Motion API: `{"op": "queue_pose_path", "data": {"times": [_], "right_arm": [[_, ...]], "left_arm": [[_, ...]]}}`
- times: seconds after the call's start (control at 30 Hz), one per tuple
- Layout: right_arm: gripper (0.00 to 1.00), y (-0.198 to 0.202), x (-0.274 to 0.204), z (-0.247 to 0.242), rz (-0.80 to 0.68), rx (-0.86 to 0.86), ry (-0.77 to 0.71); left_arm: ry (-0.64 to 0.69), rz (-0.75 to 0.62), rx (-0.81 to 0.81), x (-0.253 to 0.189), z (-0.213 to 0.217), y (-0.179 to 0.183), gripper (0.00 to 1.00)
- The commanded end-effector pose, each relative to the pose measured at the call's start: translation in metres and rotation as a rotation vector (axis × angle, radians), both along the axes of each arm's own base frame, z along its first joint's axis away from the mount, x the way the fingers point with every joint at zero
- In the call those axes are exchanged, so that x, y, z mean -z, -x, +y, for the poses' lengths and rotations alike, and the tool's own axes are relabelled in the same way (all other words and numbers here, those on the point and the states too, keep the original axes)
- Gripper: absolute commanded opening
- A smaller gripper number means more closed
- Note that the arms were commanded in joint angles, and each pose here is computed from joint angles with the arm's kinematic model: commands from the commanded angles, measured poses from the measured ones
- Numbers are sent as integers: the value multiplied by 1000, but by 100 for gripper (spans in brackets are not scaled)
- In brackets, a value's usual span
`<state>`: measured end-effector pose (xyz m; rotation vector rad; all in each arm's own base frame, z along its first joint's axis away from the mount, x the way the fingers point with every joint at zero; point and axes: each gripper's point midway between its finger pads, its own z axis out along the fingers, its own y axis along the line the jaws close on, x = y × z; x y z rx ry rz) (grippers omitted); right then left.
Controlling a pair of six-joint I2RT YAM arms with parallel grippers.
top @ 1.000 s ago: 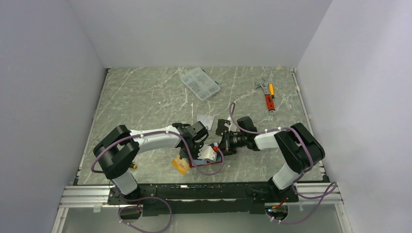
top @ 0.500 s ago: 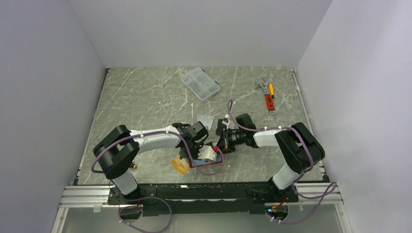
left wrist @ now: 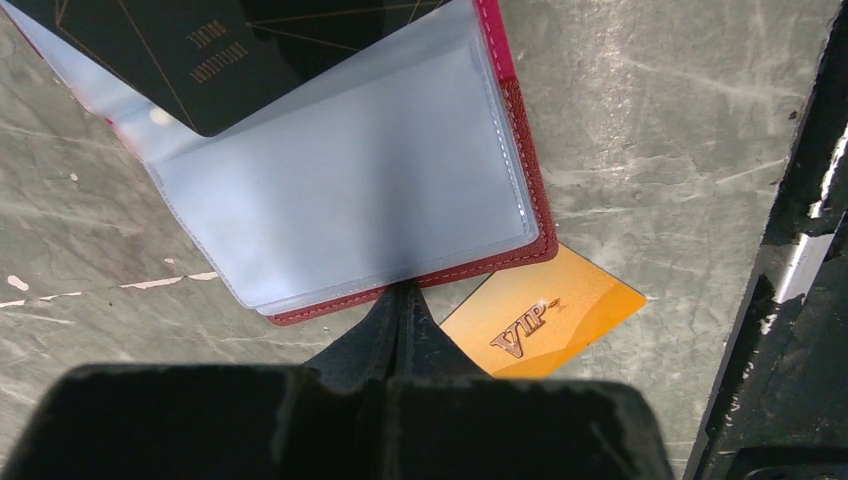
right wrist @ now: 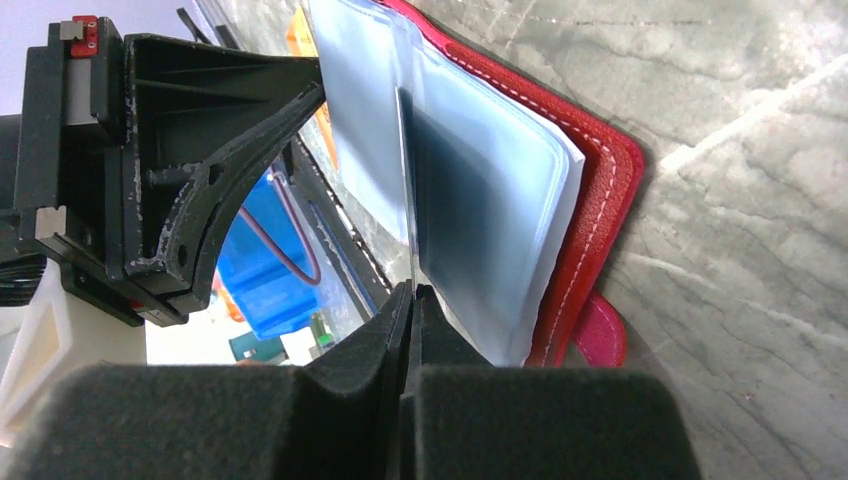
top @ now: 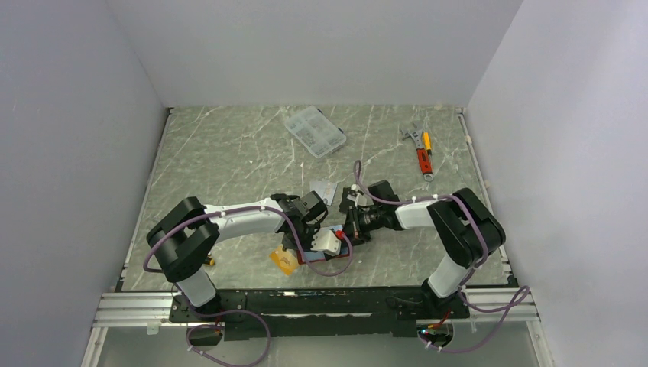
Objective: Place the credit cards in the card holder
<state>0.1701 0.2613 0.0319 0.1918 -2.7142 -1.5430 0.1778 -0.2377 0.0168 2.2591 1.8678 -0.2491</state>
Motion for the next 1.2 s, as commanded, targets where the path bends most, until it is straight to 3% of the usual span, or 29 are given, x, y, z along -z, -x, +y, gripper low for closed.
{"op": "queue_pose_path", "data": {"times": [0.0, 0.8, 1.17], "right_arm": [[0, -8, -3, 4, -33, -33, 2], [0, -12, -12, 14, -43, -91, -89], [0, -26, -1, 16, -63, -71, -47]], "left_arm": [[20, -22, 15, 4, -5, -4, 0], [19, -18, 26, 2, -7, -5, 0], [11, -15, 27, 3, -4, -3, 0]]}}
